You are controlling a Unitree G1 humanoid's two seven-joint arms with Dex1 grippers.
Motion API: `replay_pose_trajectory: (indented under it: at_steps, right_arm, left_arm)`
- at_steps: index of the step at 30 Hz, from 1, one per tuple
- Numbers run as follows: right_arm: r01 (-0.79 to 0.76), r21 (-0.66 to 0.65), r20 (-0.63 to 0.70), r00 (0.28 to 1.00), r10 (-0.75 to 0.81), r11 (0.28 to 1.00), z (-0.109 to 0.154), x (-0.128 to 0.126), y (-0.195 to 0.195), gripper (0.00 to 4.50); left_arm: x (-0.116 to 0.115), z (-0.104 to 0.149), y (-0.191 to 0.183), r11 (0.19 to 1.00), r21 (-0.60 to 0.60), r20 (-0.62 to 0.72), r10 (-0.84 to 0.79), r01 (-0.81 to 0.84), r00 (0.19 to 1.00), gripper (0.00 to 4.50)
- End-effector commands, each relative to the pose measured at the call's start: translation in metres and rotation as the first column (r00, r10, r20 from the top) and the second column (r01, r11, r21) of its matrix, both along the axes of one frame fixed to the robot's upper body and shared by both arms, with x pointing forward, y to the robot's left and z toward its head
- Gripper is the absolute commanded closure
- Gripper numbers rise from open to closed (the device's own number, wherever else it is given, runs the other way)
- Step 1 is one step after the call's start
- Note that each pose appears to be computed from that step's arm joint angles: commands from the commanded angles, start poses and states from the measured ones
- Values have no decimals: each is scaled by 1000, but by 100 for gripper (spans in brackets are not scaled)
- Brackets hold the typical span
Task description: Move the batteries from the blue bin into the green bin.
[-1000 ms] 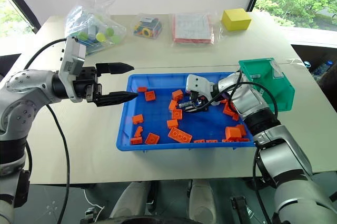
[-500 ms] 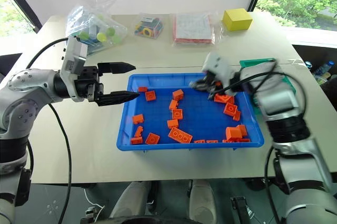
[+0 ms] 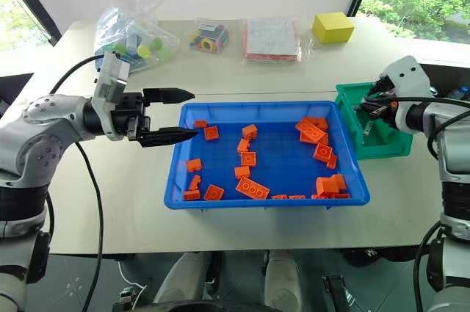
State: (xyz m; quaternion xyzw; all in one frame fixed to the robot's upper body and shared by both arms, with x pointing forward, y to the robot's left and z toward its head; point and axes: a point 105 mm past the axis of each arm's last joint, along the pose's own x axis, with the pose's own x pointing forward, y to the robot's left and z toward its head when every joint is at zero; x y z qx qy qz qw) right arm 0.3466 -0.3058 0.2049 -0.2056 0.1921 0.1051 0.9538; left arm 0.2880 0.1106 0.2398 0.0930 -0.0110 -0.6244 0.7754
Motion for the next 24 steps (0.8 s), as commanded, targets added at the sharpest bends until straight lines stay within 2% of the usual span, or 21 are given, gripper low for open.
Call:
replay_pose_trajectory:
  at_steps: [1,4,8,12,16,18,24]
  right_arm:
    - [-5,-11,98,995,6,1000,17,-4,-2,159]
    - [-72,29,126,990,68,997,25,-18,-2,159]
    - [-163,37,100,982,159,986,25,-44,-6,159]
    - [-287,102,43,958,285,952,31,-92,-14,159]
    - [-364,178,15,930,367,914,32,-125,-14,159]
    - [-377,212,16,924,382,902,31,-134,-15,159]
    - [-357,238,-5,929,369,903,15,-139,-14,159]
  left_arm:
    - [-1,11,-1,1000,-5,50,-11,11,999,0]
    - [0,8,3,1000,1,38,3,-3,999,0]
    - [0,3,14,999,14,24,39,-39,999,0]
    - [1,-2,34,994,34,3,102,-102,995,0]
    - [1,-6,45,992,56,-15,118,-117,993,0]
    - [0,-8,49,991,64,-25,119,-118,993,0]
    - [-3,-15,54,988,91,-42,127,-123,991,0]
